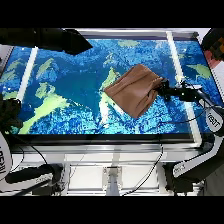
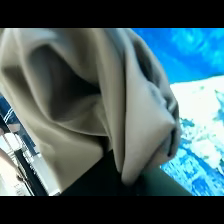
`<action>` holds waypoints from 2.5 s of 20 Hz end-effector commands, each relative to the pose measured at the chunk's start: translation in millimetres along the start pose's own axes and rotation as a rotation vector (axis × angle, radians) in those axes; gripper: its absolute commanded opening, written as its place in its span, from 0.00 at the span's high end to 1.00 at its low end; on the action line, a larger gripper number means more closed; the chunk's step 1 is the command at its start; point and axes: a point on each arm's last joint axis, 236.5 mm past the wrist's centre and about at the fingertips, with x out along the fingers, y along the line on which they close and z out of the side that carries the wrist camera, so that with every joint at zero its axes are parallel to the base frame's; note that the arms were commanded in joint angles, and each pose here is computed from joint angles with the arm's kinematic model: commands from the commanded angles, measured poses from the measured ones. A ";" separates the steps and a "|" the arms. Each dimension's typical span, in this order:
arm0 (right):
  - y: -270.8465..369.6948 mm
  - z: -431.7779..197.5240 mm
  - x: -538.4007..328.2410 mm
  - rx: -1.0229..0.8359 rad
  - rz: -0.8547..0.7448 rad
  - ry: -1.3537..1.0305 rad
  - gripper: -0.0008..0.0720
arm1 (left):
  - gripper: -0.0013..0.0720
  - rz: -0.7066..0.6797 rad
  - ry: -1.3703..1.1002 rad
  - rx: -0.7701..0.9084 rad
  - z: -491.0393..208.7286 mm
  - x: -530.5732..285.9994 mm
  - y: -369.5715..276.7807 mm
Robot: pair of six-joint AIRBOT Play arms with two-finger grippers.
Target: Fold the clothes and pants, and hang the long-sleeved shirts on hangers.
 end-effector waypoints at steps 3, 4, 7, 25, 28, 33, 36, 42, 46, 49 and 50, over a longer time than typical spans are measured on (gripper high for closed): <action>14.7 13.0 -7.2 -0.039 0.016 -0.030 0.97 | 0.96 0.000 0.002 -0.001 -0.3 0.9 0.7; 16.0 13.9 -8.1 -0.054 0.011 -0.030 0.97 | 0.96 0.000 0.002 -0.001 -0.3 0.9 0.7; 16.7 14.6 -9.1 -0.070 0.004 -0.029 0.97 | 0.96 0.001 0.002 -0.001 -0.4 0.9 0.8; 43.1 1.6 2.3 -0.186 -0.037 -0.001 0.04 | 0.96 -0.002 0.004 0.000 -0.9 1.6 -0.2; 29.2 -4.5 16.2 -0.223 -0.119 -0.003 0.05 | 0.96 -0.002 0.004 -0.001 -0.8 1.5 -0.1; 20.2 -21.8 35.5 -0.257 -0.157 0.041 0.56 | 0.96 -0.001 0.004 0.000 -0.8 1.7 0.1; 21.1 -13.7 28.3 -0.239 -0.150 0.022 0.97 | 0.96 -0.002 0.004 0.000 -0.9 1.7 0.0; 20.1 44.4 -51.4 -0.168 -0.197 -0.151 0.98 | 0.96 -0.002 0.003 -0.001 -0.7 1.5 -0.1; -30.6 73.8 -147.2 -0.135 -0.337 -0.207 0.98 | 0.96 -0.017 0.000 -0.004 0.1 1.6 -3.9; -87.5 88.3 -233.1 -0.057 -0.484 -0.277 0.98 | 0.96 -0.064 -0.011 -0.014 2.7 1.1 -14.8; -105.7 90.6 -259.7 -0.024 -0.524 -0.302 0.98 | 0.96 -0.073 -0.013 -0.016 3.3 0.9 -17.1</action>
